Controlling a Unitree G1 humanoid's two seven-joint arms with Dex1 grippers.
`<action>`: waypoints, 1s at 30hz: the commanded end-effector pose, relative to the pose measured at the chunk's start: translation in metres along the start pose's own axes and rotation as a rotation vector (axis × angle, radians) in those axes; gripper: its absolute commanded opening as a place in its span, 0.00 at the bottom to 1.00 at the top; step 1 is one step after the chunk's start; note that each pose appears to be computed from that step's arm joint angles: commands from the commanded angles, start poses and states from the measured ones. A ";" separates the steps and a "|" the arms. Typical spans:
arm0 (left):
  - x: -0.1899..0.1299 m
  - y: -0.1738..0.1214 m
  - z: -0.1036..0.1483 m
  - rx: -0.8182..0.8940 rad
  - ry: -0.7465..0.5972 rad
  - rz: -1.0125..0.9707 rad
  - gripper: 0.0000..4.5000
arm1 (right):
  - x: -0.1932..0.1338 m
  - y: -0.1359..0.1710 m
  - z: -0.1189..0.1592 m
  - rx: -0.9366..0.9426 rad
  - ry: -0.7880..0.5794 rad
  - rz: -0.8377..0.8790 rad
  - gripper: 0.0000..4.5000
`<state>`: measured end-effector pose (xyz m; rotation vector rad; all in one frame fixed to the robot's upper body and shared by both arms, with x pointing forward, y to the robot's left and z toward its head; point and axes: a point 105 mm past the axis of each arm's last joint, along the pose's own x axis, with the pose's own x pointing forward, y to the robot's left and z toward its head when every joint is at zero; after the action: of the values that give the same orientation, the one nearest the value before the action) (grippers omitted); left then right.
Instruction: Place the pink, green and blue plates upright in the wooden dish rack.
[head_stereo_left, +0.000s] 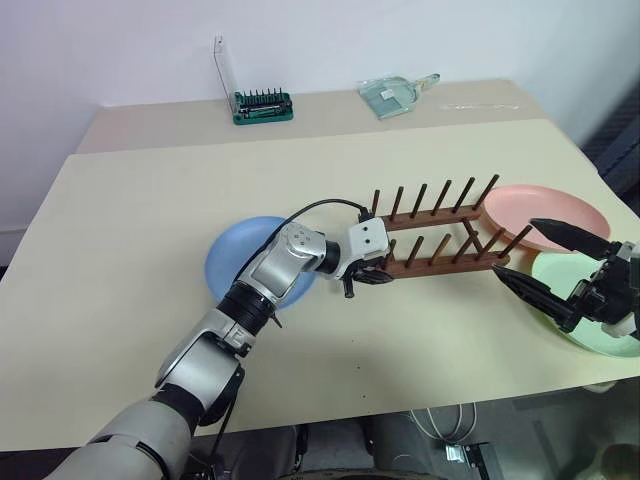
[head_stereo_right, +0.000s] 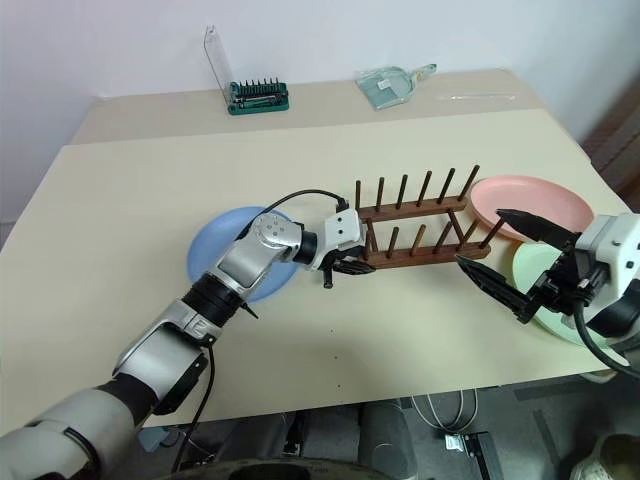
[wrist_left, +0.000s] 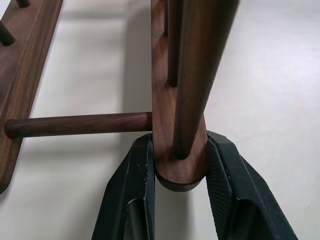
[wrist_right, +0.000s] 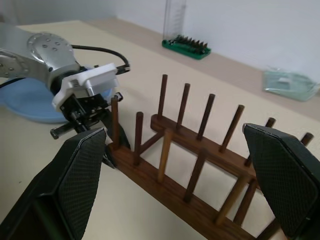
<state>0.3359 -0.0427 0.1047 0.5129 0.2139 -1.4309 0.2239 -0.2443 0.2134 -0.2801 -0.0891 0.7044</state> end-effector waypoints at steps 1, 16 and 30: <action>0.001 -0.001 0.012 0.049 -0.033 0.002 0.17 | 0.005 0.001 0.011 -0.050 -0.021 0.011 1.00; -0.017 0.014 0.027 -0.020 -0.067 0.047 0.99 | 0.012 -0.001 0.009 -0.048 -0.027 0.027 1.00; -0.096 0.035 0.069 -0.115 -0.077 0.150 0.03 | 0.015 0.001 -0.007 0.083 0.001 0.076 0.04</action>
<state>0.3495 0.0161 0.1874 0.3782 0.2868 -1.2625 0.2355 -0.2355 0.2017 -0.1803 -0.0385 0.7734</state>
